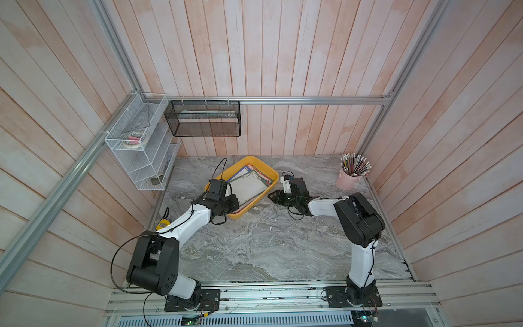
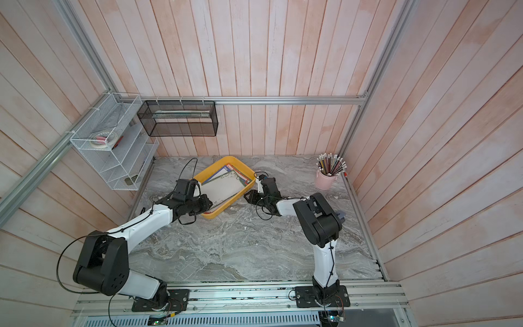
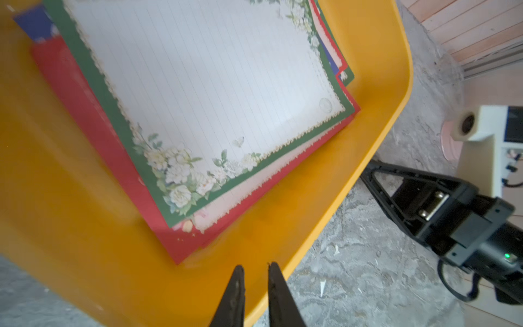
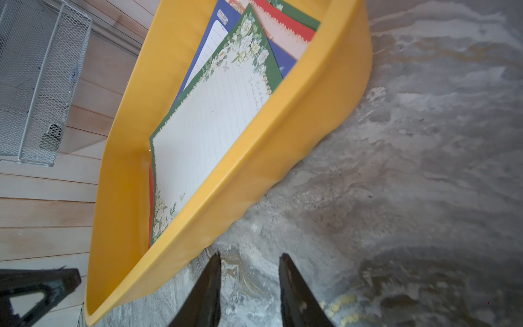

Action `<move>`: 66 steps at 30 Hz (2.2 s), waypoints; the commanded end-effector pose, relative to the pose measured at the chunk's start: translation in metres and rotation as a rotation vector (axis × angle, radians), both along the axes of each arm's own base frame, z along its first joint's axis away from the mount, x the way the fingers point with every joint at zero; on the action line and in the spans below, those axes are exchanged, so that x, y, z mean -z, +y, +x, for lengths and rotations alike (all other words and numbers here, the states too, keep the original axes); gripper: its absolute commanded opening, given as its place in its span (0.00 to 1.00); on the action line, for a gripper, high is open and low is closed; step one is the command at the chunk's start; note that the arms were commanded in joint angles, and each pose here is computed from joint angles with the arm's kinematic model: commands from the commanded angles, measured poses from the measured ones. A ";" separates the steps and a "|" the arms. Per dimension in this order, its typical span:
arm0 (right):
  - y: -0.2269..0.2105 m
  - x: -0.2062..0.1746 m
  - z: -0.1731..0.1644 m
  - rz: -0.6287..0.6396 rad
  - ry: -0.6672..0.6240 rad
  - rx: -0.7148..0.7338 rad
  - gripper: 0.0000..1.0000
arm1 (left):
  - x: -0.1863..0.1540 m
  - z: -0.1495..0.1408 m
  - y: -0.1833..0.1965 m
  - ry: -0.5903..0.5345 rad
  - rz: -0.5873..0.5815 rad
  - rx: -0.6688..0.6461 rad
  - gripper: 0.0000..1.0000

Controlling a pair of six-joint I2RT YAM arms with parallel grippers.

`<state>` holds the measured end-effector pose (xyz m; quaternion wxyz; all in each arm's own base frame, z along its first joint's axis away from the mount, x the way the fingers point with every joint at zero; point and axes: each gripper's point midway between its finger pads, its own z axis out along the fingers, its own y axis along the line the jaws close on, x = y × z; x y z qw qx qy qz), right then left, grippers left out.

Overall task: Take out the stationery paper from the storage box
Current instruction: Move the storage box to the center of the board.

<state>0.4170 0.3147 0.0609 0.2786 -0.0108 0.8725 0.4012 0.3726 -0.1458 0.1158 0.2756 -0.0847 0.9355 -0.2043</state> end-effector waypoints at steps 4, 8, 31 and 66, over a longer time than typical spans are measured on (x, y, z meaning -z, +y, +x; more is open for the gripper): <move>0.002 -0.002 -0.006 -0.043 -0.008 -0.019 0.37 | 0.022 0.021 0.041 0.011 0.264 -0.035 0.15; 0.003 -0.002 -0.004 -0.050 -0.011 -0.023 0.37 | 0.035 0.016 0.045 0.050 0.295 -0.035 0.07; 0.016 0.001 -0.011 -0.034 0.006 -0.120 0.37 | 0.037 -0.074 -0.003 0.165 0.093 0.040 0.06; 0.037 0.013 -0.104 -0.033 0.111 -0.276 0.37 | 0.031 -0.182 -0.036 0.236 -0.078 0.111 0.07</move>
